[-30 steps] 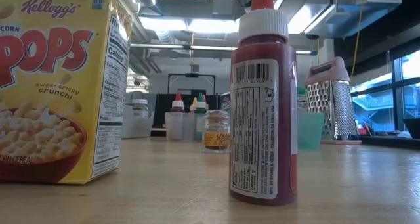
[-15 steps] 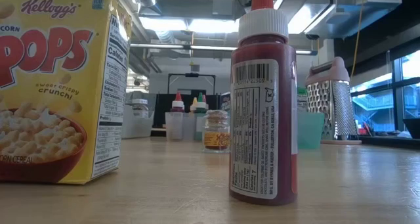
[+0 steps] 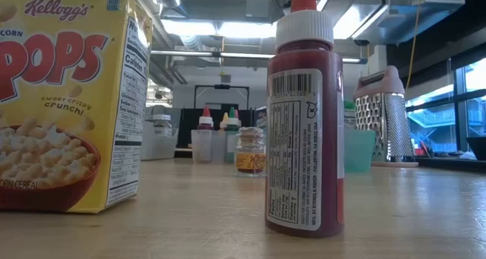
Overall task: Pick & Place Kitchen Items
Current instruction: Put the bottom transparent spice bottle into the gray bin
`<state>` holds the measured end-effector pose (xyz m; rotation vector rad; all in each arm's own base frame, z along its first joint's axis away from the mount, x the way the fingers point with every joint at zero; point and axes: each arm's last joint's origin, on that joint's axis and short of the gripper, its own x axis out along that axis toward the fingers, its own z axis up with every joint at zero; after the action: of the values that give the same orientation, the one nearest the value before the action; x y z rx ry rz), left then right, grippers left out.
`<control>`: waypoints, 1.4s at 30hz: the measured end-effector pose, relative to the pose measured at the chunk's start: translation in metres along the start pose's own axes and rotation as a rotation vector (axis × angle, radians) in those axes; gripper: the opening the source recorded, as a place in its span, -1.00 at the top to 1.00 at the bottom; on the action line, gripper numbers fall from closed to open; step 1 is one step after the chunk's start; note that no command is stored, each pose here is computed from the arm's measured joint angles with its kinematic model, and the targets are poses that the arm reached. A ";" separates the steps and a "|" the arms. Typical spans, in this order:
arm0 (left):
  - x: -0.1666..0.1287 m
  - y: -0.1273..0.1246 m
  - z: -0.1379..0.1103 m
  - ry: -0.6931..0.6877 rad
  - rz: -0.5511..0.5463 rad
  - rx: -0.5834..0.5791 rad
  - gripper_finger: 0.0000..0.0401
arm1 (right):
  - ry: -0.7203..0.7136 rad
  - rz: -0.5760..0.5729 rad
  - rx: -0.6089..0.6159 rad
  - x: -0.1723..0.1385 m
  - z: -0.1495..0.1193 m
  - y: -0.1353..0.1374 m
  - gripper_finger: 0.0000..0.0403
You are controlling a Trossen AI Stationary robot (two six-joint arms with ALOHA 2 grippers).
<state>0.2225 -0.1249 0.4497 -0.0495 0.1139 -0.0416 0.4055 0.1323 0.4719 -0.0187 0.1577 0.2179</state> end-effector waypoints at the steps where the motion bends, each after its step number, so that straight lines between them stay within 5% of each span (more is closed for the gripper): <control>1: -0.001 0.000 0.000 0.003 0.000 0.001 -0.20 | 0.001 0.000 0.000 0.000 0.000 0.000 0.04; 13: -0.010 0.006 -0.004 0.072 0.021 0.026 -0.21 | 0.000 -0.017 -0.002 -0.021 0.014 0.003 0.04; 17: -0.017 0.011 -0.010 0.144 0.029 0.069 -0.21 | 0.031 0.009 0.096 -0.037 0.019 0.003 0.04; 30: -0.033 -0.007 -0.015 0.158 -0.066 0.914 -0.20 | 0.381 0.302 0.617 -0.020 -0.015 -0.012 0.04; 38: -0.025 -0.016 -0.014 0.119 -0.059 1.139 -0.19 | 0.459 0.425 0.724 0.013 -0.036 -0.009 0.04; 42: -0.019 -0.022 -0.018 0.097 -0.143 1.200 -0.19 | 0.452 0.459 0.743 0.025 -0.041 -0.015 0.04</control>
<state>0.2010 -0.1468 0.4347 1.1444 0.1676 -0.2493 0.4263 0.1213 0.4273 0.7178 0.6881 0.6016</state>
